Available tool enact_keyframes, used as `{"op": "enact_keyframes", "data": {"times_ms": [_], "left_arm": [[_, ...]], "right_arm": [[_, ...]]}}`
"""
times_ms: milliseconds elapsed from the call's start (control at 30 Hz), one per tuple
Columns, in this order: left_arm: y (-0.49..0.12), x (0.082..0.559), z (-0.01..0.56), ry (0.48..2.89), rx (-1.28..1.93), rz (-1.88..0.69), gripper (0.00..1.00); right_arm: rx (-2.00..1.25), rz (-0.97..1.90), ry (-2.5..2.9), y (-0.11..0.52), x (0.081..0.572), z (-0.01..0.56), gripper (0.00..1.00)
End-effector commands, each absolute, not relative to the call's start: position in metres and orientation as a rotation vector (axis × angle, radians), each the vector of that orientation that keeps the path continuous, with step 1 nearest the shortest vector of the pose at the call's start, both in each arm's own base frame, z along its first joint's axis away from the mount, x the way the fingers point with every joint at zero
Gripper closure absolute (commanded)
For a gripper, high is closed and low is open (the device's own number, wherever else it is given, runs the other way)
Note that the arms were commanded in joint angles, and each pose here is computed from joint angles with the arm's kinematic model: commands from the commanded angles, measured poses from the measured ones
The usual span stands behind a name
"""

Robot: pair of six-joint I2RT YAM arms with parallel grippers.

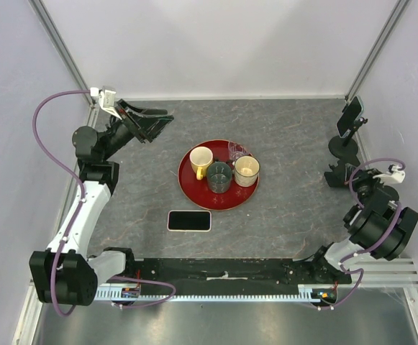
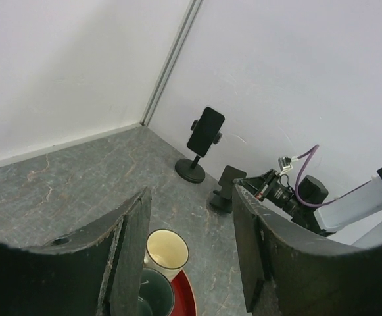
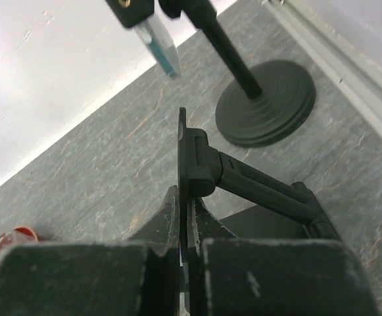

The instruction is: Place the phone on the phone stand

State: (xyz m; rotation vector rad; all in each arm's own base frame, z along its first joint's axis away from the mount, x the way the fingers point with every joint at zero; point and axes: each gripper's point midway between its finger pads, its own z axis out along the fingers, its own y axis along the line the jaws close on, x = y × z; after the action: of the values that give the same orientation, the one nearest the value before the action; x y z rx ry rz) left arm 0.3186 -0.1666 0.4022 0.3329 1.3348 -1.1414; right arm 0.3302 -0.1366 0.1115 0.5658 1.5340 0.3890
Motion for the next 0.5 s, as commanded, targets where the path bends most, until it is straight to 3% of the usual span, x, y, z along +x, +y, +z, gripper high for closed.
{"op": "enact_keyframes", "data": {"times_ms": [0,467], "left_arm": [[-0.165,0.314,0.411,1.294,0.337,-1.196,0.42],[-0.162,0.314,0.412,1.279,0.338,-1.214,0.45]], "right_arm": [[0.452,0.231,1.417,-0.169,0.347,0.161,1.0],[0.562,0.31,1.448,-0.189,0.37,0.144,0.99]]}}
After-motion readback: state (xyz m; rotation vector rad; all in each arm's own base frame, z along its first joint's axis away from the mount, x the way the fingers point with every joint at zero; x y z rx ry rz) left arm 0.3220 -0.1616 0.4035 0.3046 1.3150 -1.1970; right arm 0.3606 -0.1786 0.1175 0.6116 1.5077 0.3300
